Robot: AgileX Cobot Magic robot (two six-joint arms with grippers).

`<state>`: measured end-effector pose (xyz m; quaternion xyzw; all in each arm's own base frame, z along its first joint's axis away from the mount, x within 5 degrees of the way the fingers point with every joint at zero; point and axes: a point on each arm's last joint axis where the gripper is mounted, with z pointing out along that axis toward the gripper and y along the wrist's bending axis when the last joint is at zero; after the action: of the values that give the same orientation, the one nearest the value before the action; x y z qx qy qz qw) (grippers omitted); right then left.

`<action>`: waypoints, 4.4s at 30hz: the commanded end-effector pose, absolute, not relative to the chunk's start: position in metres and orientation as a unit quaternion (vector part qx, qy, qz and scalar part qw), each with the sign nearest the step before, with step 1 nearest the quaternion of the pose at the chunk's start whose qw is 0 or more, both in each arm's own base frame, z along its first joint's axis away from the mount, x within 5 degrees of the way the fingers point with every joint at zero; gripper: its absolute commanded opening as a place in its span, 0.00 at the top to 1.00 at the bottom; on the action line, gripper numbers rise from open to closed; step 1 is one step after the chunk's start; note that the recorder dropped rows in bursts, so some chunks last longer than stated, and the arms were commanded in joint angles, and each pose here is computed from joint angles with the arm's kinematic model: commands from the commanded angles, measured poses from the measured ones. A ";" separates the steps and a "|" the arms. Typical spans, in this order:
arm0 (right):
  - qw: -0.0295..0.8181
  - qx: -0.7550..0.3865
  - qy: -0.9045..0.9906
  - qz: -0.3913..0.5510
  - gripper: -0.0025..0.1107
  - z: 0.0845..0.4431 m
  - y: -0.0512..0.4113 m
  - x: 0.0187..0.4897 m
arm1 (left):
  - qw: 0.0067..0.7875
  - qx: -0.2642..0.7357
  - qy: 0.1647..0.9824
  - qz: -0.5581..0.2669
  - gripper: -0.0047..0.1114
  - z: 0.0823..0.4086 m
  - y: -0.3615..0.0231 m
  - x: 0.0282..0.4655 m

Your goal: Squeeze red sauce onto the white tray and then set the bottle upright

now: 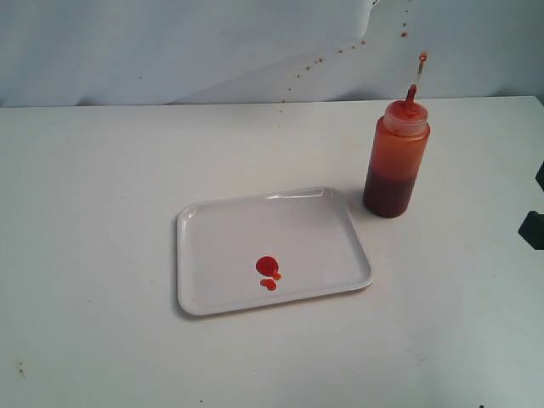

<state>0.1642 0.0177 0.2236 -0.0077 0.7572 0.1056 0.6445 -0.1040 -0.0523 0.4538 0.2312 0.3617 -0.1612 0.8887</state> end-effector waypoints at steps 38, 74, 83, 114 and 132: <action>0.645 -0.004 0.757 0.108 0.98 0.222 0.017 0.163 | 0.896 0.247 0.324 -0.176 0.96 0.449 -0.046 -0.128; 0.645 -0.004 0.757 0.108 0.98 0.222 0.017 0.163 | 0.746 -0.023 0.663 -0.056 0.96 0.244 -0.003 0.049; 0.645 -0.004 0.757 0.108 0.98 0.222 0.017 0.163 | 0.674 0.026 0.739 -0.002 0.96 0.197 -0.002 0.056; 0.645 -0.004 0.757 0.108 0.98 0.222 0.017 0.163 | 0.640 0.003 0.768 -0.026 0.96 0.189 -0.003 0.055; 0.645 -0.004 0.757 0.108 0.98 0.222 0.017 0.163 | 0.640 0.005 0.768 -0.025 0.96 0.189 -0.003 0.055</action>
<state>0.1640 0.0177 0.2231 -0.0064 0.7578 0.1064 0.6437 0.0550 -0.0028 0.1910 0.0045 0.7658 -0.0219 0.6427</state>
